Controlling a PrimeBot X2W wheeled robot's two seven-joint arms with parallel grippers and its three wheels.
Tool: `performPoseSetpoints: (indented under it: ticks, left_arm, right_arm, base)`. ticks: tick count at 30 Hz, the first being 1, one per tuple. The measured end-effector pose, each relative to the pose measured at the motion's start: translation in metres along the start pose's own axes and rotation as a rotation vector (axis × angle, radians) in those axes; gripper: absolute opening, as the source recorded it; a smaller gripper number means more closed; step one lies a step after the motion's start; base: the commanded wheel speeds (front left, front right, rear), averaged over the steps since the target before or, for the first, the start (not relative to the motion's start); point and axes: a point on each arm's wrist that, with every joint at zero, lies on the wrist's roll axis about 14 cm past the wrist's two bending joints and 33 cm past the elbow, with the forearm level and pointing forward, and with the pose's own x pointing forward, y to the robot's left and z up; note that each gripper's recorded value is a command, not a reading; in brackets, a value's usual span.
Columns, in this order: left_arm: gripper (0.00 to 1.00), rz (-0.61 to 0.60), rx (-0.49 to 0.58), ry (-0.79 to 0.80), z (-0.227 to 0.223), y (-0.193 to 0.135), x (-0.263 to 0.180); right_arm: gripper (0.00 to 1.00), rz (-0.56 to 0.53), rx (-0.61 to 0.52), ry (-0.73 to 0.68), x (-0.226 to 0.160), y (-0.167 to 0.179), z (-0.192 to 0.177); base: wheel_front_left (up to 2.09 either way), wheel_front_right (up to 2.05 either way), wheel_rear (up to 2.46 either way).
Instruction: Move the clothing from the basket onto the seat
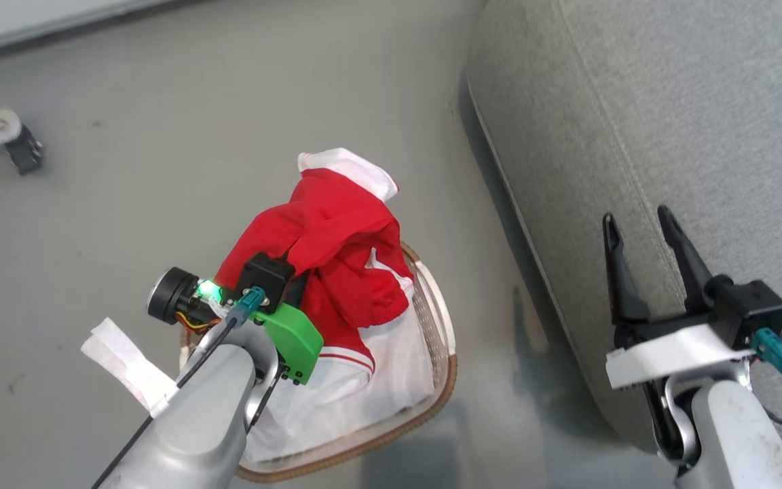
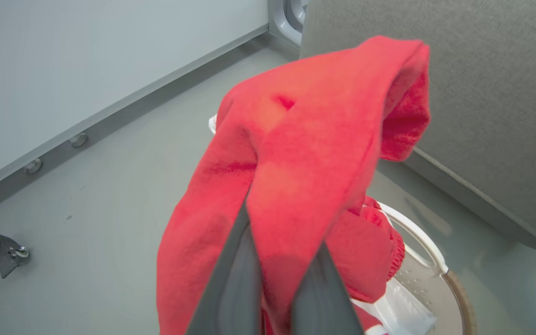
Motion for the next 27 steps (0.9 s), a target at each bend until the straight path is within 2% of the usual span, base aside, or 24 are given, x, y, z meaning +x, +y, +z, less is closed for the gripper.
performPoseSetpoints:
  ticks: [12,21,27]
  left_arm:
    - [0.0,0.023,0.185,-0.245,0.109,-0.004,-0.053]
    - [0.0,0.085,0.376,-0.417,0.225,0.003,-0.09]
    - [0.0,0.107,0.411,-0.488,0.281,-0.002,-0.109]
  right_arm:
    - [1.0,0.049,0.002,-0.076,-0.047,0.022,0.036]
    - [1.0,0.127,-0.004,-0.176,-0.065,0.049,0.07]
    - [1.0,0.18,-0.019,-0.217,-0.071,0.066,0.084]
  base:
    - [0.0,0.0,0.0]
    - [0.0,0.0,0.0]
    - [0.0,0.0,0.0]
